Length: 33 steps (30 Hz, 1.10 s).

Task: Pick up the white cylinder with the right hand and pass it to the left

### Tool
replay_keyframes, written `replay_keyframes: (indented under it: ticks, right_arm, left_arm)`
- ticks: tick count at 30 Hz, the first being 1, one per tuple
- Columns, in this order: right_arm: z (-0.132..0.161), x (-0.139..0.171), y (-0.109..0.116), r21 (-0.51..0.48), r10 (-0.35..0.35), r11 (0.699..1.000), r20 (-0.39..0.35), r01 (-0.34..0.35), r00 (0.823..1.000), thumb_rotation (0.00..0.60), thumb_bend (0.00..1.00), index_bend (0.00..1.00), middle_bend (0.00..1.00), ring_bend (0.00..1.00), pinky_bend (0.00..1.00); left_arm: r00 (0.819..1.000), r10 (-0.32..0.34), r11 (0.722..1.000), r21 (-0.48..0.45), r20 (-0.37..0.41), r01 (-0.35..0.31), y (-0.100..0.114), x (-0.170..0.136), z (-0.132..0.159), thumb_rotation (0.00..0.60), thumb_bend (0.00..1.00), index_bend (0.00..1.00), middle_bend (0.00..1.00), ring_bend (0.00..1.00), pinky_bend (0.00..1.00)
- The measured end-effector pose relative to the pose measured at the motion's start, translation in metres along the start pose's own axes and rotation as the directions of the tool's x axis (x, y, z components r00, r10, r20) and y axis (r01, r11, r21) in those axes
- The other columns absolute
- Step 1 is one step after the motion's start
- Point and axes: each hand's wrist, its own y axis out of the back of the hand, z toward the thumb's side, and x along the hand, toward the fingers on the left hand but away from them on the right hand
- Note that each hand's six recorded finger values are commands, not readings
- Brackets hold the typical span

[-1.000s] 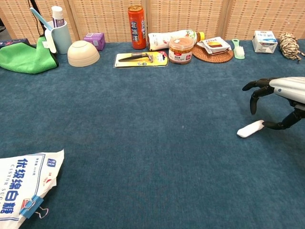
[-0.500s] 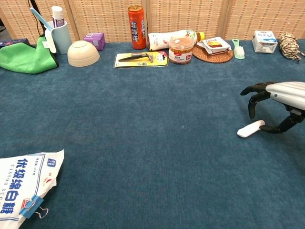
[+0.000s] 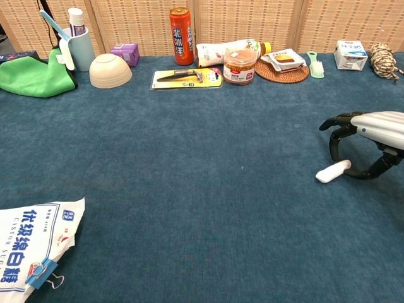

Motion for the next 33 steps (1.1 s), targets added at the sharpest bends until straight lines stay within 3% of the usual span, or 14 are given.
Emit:
replay_keyframes:
  ticks: [11,23,33]
  right_arm:
    - [0.003,0.000,-0.005,0.001,0.006,1.000,-0.002,-0.006,1.000,0.600,0.37,0.52,0.17,0.01,0.00]
    - [0.003,0.002,-0.002,-0.013,-0.010,1.000,0.013,0.011,1.000,0.600,0.37,0.64,0.26,0.09,0.00]
    - [0.017,0.009,0.017,-0.126,-0.039,0.991,0.014,0.041,0.999,0.600,0.37,0.64,0.27,0.09,0.00]
  left_arm:
    - [1.000,0.002,1.000,-0.003,-0.003,-0.002,0.001,-0.001,-0.002,0.600,0.25,0.08,0.00,0.00,0.00]
    - [1.000,0.005,1.000,0.002,0.014,-0.005,0.002,0.002,0.000,0.600,0.25,0.08,0.00,0.00,0.00]
    - [0.985,0.004,0.999,0.048,0.173,-0.012,-0.001,0.019,0.035,0.600,0.25,0.15,0.00,0.02,0.00]
